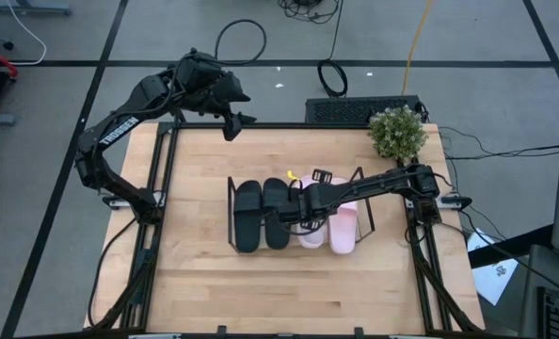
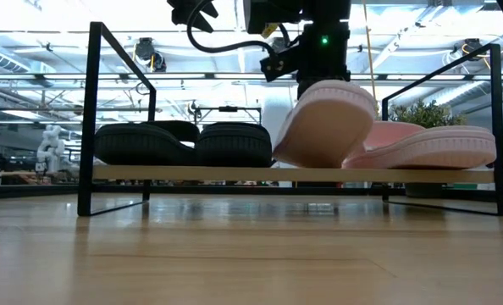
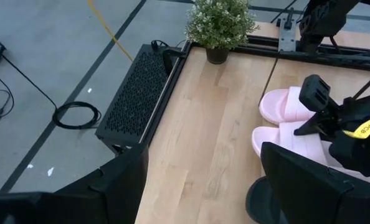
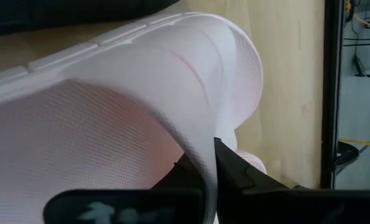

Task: Pick and place slides into the shelf
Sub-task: Put the pink slides on the shelf

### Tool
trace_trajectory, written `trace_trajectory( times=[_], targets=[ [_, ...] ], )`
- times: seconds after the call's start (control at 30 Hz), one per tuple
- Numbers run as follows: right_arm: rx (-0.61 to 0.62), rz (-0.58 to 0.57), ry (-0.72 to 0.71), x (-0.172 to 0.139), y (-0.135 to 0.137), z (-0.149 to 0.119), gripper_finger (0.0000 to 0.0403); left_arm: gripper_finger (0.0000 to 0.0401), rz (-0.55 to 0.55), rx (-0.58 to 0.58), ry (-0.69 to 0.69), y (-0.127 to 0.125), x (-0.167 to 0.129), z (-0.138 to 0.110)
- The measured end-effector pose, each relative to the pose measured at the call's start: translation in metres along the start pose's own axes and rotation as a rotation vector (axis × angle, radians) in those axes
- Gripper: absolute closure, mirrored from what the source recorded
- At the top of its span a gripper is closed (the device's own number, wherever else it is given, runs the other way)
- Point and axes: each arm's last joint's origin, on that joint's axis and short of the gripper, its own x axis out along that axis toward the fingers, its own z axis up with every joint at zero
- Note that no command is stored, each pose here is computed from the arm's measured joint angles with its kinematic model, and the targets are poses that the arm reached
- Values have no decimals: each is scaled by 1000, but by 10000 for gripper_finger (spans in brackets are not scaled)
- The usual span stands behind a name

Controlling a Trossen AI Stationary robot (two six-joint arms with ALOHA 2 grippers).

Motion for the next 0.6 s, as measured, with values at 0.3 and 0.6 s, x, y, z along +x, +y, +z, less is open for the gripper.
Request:
trace_trajectory(
  times=[0.3, 0.6],
  targets=[
    [12, 20, -14, 0, 1, 2, 403, 93, 0, 4, 0, 0, 0, 0],
    [19, 69, -20, 10, 10, 0, 403, 93, 0, 3, 0, 0, 0, 0]
  ],
)
